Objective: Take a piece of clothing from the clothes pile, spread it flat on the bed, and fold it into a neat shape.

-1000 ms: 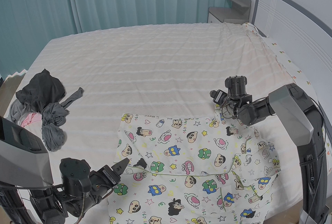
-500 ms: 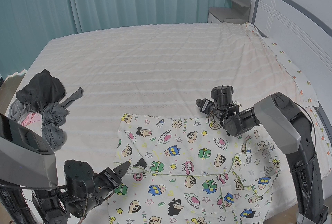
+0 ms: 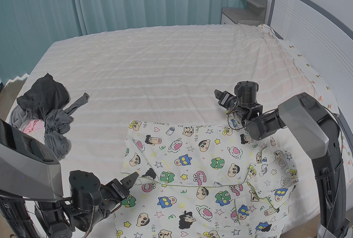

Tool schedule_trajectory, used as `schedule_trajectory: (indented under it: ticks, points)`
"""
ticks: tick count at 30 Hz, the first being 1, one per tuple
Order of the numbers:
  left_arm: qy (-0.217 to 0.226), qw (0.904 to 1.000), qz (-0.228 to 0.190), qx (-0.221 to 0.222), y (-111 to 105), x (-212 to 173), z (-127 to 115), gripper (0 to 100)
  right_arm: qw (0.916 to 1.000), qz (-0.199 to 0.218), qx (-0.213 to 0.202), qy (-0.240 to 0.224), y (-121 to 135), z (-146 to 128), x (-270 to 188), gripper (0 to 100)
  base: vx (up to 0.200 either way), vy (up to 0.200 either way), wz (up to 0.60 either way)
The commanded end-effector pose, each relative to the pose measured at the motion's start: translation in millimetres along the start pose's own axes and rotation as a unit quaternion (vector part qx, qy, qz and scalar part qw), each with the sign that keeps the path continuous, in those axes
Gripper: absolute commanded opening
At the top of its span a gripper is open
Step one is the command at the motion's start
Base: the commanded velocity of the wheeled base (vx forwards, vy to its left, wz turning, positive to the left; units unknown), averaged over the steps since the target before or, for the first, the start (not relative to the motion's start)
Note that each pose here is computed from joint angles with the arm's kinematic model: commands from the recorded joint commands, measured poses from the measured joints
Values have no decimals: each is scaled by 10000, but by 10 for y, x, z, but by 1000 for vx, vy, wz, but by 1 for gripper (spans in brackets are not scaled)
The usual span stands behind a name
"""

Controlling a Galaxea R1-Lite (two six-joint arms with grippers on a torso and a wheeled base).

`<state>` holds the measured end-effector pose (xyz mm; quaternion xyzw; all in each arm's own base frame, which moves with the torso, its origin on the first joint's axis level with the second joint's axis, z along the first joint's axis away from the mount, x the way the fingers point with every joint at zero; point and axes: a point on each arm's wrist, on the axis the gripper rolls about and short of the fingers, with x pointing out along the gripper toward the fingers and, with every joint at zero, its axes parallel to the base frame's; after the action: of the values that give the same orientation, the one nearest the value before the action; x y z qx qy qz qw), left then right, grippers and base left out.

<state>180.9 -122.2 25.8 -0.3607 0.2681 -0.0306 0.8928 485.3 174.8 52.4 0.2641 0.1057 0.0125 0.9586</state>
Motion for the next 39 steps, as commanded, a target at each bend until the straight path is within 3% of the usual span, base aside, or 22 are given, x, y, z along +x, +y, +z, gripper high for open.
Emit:
schedule_trajectory:
  ticks: [1, 3, 4, 6, 13, 18, 25, 30, 34, 39]
  points:
    - [4, 10000, -24, -3, -5, -16, 2, 100, 9993, -85, 277, 235, -119, 579, -748, 100, 0, 0, 0]
    - [9, 10000, -29, 0, -7, -17, 0, 100, 9977, -94, 317, 596, -222, 619, -1166, 100, 0, 0, 0]
    - [9, 10000, -29, 0, -7, -17, 0, 100, 9977, -94, 317, 596, -222, 619, -1166, 100, 0, 0, 0]
    - [22, 10000, -21, 8, -5, -14, -7, 100, 9956, -79, 321, 876, -396, 638, -1702, 100, 0, 0, 0]
    - [40, 10000, 10, 8, 4, -12, -17, 100, 9936, -227, 475, 1000, -1004, 577, -2515, 100, -143, 0, 0]
    - [-81, 10000, 52, -24, 8, -31, 17, 100, 9903, -322, 652, 1182, -1278, 514, -2835, 100, -200, 0, 0]
    - [-71, 9998, 192, 2, 18, -54, 0, 100, 9887, -197, 663, 1328, -1333, 414, -3098, 100, -200, 0, 0]
    - [163, 9983, 550, -92, 89, -74, -50, 100, 9832, -349, 733, 1636, -1403, 307, -3216, 100, -200, 0, 0]
    - [250, 9973, 657, -198, 91, -137, -46, 100, 9823, -457, 850, 1604, -1451, 326, -3218, 100, -100, 0, 0]
    - [894, 9926, 808, 146, 64, -387, -169, 100, 9739, -687, 895, 1970, -1533, 278, -3263, 100, 0, 0, 0]
